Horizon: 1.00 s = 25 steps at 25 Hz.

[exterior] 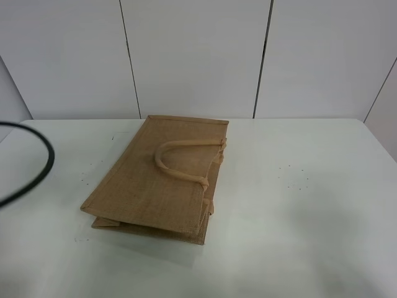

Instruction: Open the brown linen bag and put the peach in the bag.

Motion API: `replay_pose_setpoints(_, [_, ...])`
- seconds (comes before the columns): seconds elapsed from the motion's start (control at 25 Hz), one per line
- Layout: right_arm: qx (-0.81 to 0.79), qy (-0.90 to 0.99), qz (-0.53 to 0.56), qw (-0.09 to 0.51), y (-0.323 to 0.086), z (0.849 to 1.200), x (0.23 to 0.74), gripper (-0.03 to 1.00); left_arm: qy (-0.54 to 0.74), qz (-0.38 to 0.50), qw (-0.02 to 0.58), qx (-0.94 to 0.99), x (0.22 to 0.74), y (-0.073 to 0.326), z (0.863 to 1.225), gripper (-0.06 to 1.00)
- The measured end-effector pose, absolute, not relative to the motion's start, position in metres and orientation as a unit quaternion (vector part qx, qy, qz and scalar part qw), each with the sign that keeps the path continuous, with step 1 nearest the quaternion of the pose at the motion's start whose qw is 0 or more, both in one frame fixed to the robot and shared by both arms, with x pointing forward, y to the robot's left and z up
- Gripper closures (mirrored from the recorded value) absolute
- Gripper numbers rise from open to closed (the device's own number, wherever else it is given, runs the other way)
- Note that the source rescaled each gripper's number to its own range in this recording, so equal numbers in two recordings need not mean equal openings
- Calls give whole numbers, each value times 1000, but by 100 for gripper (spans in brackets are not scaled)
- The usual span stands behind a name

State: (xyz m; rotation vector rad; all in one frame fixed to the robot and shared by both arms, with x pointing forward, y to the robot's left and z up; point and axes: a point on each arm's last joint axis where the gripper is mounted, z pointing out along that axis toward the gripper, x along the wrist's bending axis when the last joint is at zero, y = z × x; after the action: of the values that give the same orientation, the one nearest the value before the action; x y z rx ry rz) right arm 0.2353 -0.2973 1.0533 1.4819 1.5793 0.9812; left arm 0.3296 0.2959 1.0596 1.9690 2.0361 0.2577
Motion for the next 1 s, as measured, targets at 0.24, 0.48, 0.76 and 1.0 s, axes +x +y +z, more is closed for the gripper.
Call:
replay_pose_setpoints(0.24, [578, 616, 383, 373, -297, 1053, 235, -3, 681, 162, 213, 682, 285, 295, 1035, -3])
replay_pose_setpoints(0.48, [578, 616, 383, 373, -297, 1053, 235, -3, 647, 235, 277, 670, 259, 294, 1041, -1])
replay_pose_setpoints(0.76, [578, 616, 383, 373, -297, 1053, 235, -3, 626, 282, 319, 654, 240, 294, 1042, -1])
replay_pose_setpoints(1.0, [578, 616, 383, 373, -297, 1053, 235, -3, 614, 312, 344, 638, 227, 294, 1041, -1])
